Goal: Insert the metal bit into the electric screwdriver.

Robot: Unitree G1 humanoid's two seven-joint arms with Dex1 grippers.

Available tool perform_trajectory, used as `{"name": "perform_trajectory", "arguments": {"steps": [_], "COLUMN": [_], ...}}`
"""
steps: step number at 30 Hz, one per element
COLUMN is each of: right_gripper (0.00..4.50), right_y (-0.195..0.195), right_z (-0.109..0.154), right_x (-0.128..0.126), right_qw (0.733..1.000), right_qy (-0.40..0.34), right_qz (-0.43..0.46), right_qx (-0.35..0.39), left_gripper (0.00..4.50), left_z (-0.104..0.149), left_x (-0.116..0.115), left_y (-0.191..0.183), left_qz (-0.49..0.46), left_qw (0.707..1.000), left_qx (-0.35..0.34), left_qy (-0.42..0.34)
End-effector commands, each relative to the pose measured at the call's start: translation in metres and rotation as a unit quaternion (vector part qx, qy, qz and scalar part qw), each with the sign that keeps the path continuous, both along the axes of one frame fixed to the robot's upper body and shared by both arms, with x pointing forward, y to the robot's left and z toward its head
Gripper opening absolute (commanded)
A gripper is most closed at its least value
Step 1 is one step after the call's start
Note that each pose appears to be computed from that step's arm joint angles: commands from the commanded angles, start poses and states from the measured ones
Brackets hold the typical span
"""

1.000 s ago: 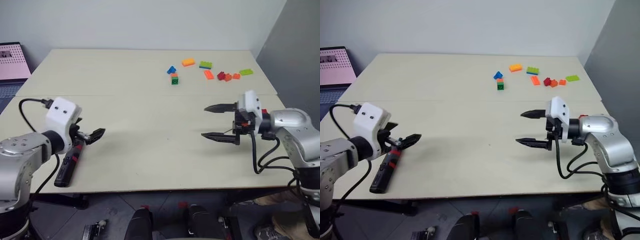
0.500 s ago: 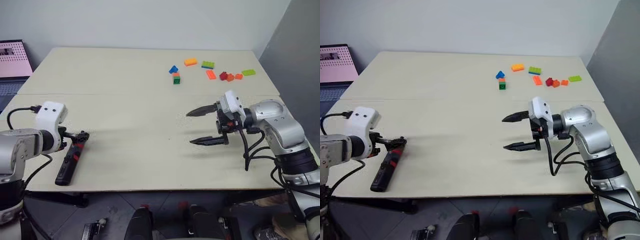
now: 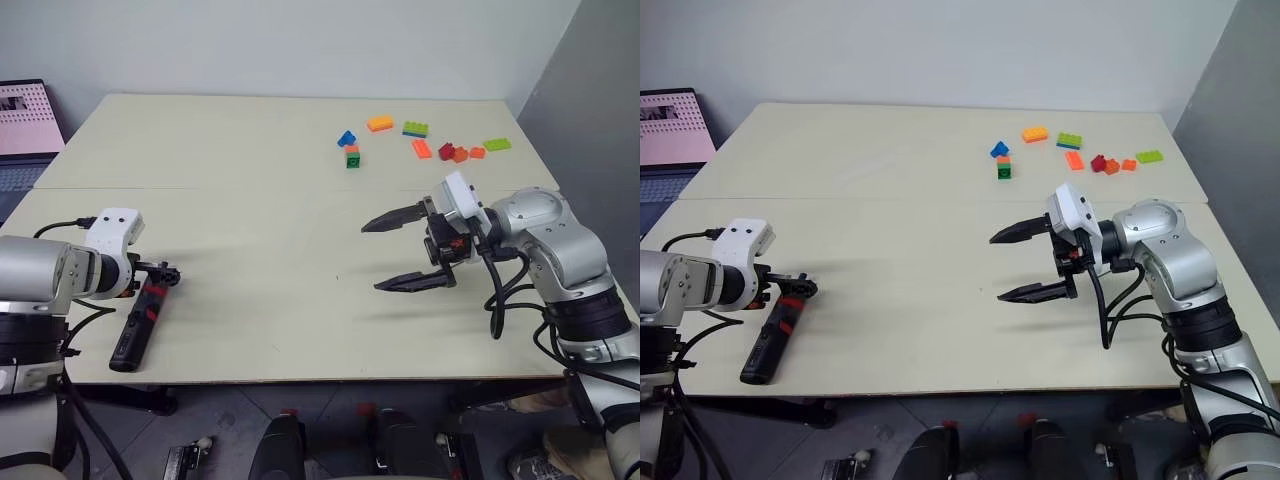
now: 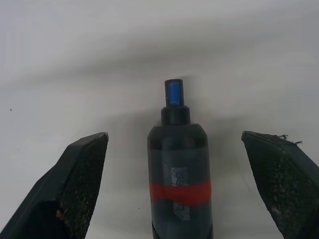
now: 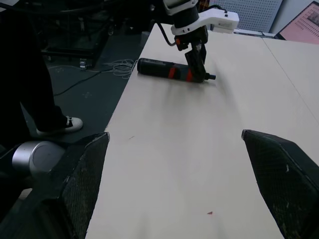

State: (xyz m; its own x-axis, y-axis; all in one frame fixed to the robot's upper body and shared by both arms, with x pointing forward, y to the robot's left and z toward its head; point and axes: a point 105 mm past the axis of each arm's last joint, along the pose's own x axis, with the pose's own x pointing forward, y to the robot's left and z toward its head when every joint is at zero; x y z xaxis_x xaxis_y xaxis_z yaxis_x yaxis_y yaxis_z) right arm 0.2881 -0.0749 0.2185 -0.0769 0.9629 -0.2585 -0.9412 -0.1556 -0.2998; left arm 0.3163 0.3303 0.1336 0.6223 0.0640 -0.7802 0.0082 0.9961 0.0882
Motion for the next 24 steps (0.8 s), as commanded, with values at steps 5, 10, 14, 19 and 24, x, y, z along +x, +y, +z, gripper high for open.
{"name": "perform_trajectory", "arguments": {"steps": [5,10,14,19,24], "right_gripper": [4.50,4.50,4.50,4.50,4.50], "right_y": [-0.001,0.000,-0.002,-0.005,-0.008], "right_z": [0.006,0.007,0.006,0.007,0.005], "right_x": [-0.009,-0.010,-0.011,-0.010,-0.009], "right_qw": [1.000,1.000,1.000,1.000,0.999], "right_qy": [-0.021,-0.023,-0.024,-0.025,-0.025], "right_qz": [0.003,-0.002,-0.006,-0.017,-0.024], "right_qx": [0.003,0.003,-0.001,-0.003,-0.007], "left_gripper": [4.12,3.13,2.22,1.59,1.59], "left_z": [-0.004,-0.007,-0.008,-0.011,-0.001], "left_x": [0.012,0.018,0.022,0.014,0.014], "left_y": [0.005,0.005,0.006,0.003,0.011], "left_qz": [0.026,0.028,0.029,0.019,0.018], "left_qw": [1.000,0.999,0.999,1.000,1.000], "left_qx": [-0.011,-0.013,-0.013,-0.021,0.001], "left_qy": [-0.010,-0.012,-0.015,0.003,-0.012]}}
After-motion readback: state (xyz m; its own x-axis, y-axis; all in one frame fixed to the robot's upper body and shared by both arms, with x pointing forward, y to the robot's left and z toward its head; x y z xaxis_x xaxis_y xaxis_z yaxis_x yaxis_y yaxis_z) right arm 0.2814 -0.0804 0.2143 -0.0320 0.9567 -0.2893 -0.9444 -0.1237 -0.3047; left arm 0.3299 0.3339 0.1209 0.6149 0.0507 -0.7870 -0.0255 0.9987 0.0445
